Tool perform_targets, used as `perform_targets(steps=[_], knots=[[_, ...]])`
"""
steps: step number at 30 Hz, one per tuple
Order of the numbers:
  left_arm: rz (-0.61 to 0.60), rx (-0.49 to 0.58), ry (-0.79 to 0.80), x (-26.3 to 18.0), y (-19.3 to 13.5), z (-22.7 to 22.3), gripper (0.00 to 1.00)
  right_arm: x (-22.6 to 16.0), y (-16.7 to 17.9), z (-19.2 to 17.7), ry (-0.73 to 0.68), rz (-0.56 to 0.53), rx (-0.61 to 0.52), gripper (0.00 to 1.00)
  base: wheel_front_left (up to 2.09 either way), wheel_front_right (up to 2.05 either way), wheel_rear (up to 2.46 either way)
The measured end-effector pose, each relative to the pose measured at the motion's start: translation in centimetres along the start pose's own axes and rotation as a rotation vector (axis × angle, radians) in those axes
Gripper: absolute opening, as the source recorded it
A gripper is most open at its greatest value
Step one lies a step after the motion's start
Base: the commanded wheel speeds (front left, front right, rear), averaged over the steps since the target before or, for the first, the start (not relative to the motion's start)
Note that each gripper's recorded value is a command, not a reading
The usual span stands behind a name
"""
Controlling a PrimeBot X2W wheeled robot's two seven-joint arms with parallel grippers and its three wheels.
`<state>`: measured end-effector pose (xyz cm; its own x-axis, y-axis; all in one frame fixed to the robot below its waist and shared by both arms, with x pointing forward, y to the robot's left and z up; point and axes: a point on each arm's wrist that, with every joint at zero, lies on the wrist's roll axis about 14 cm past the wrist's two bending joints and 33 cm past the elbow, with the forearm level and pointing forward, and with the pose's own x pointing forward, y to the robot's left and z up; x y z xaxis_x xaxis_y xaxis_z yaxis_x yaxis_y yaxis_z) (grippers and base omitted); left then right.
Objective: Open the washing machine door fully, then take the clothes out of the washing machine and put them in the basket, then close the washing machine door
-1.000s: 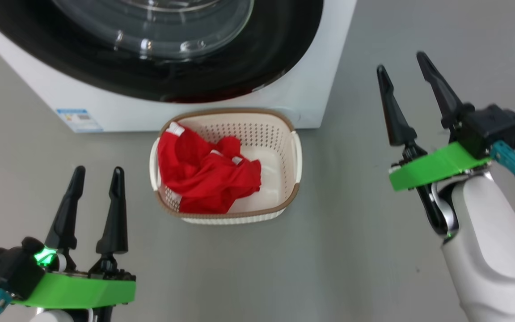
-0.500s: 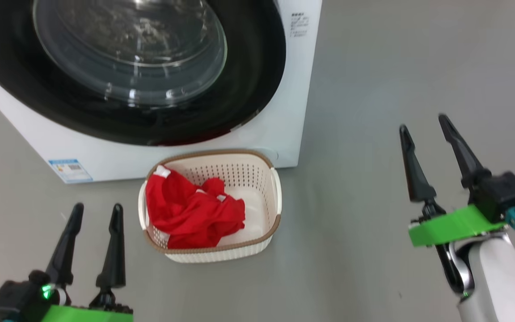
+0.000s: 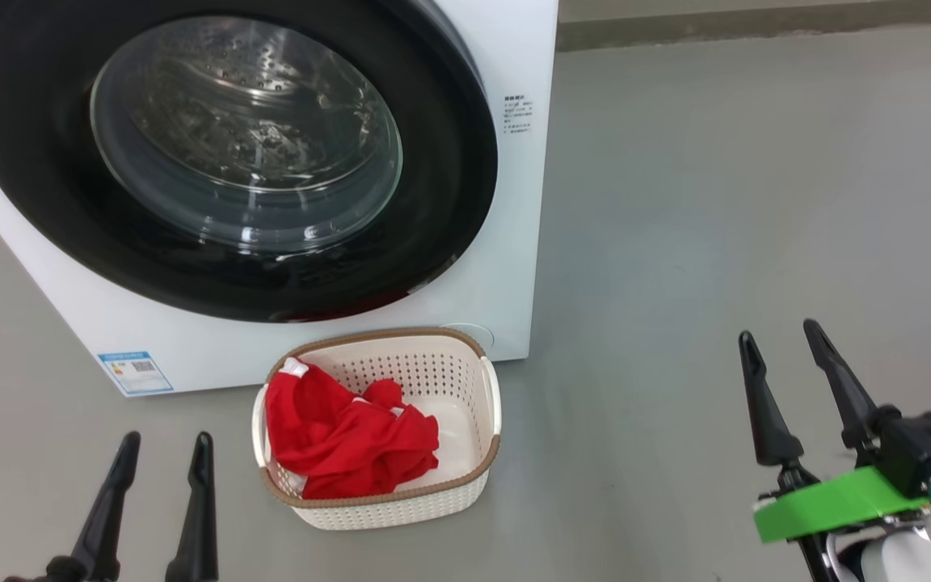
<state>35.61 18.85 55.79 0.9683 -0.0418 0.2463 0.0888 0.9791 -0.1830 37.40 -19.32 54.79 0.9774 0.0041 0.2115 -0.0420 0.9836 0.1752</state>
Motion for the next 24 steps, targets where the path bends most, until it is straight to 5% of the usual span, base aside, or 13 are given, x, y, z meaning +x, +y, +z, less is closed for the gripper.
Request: perform_targets(steps=[20, 21, 24], knots=[[0.019, 0.001, 0.015, -1.4, 0.3, -0.2, 1.0, -2.9, -0.7, -1.5, 0.051, -0.034, 0.026, 1.0, 0.0, 0.0, 0.0], [0.016, 0.007, 0.022, -1.5, 0.2, -0.4, 0.0, -2.9, -0.7, -1.6, 0.055, -0.034, 0.027, 0.0, 0.0, 0.0, 0.0], [0.028, -0.012, 0.073, -2.0, 0.1, -2.0, 0.0, -3.5, -0.7, -3.2, 0.104, -0.045, 0.041, 0.0, 0.0, 0.0, 0.0]])
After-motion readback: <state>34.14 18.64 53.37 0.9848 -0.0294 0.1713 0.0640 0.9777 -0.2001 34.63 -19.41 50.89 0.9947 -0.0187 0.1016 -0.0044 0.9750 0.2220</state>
